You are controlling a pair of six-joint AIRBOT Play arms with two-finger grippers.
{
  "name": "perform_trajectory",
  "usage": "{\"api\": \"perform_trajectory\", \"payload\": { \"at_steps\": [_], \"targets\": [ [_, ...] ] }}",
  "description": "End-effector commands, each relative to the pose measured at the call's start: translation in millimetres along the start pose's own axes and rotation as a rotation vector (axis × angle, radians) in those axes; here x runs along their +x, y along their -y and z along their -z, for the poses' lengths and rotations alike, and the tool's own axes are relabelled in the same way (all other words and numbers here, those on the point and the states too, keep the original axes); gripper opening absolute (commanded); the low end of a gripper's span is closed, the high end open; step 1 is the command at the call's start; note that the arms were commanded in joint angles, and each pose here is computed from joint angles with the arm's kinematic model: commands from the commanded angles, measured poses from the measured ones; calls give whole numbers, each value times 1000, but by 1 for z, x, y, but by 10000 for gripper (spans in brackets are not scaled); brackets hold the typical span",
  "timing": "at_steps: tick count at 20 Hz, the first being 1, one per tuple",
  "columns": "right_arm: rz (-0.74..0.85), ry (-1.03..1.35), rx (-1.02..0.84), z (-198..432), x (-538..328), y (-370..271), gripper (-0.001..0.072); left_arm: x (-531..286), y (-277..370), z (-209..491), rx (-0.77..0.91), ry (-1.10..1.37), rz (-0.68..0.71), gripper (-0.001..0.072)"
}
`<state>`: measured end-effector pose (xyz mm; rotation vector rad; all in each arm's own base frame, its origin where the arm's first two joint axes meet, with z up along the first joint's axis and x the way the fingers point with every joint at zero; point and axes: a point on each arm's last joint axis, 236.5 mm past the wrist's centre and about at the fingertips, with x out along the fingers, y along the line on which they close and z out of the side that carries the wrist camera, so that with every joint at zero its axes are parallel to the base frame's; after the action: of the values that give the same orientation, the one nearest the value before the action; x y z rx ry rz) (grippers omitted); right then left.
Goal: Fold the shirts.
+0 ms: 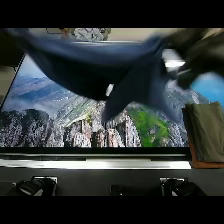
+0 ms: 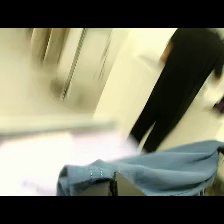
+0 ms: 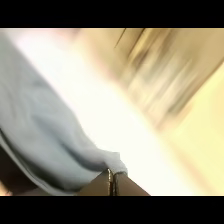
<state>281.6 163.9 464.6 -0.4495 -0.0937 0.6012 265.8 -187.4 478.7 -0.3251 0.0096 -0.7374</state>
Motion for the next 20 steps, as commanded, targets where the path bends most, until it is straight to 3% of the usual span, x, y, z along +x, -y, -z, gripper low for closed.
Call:
{"api": "perform_trajectory", "payload": {
  "at_steps": [1,5,8,10,15,17,20],
  "targets": [
    [162,298,-8,-105,-113,25,46,-71,85,-108,75,306,174,30],
    [159,233,-24,-92,-118,22,46,-75,97,-110,72,310,215,30],
    [183,57,3,-49,-97,32,46,-58,75,-100,125,269,126,30],
    [159,-136,50,1,-65,34,46,-25,37,-66,50,134,13,30],
    [-112,-726,152,184,66,-12,48,56,-118,128,102,-468,-413,30],
    [-159,-814,158,249,130,-25,48,74,-177,208,89,-652,-516,32],
    [-175,-878,226,337,204,-48,48,75,-252,320,-73,-892,-643,33]
  ]
}}
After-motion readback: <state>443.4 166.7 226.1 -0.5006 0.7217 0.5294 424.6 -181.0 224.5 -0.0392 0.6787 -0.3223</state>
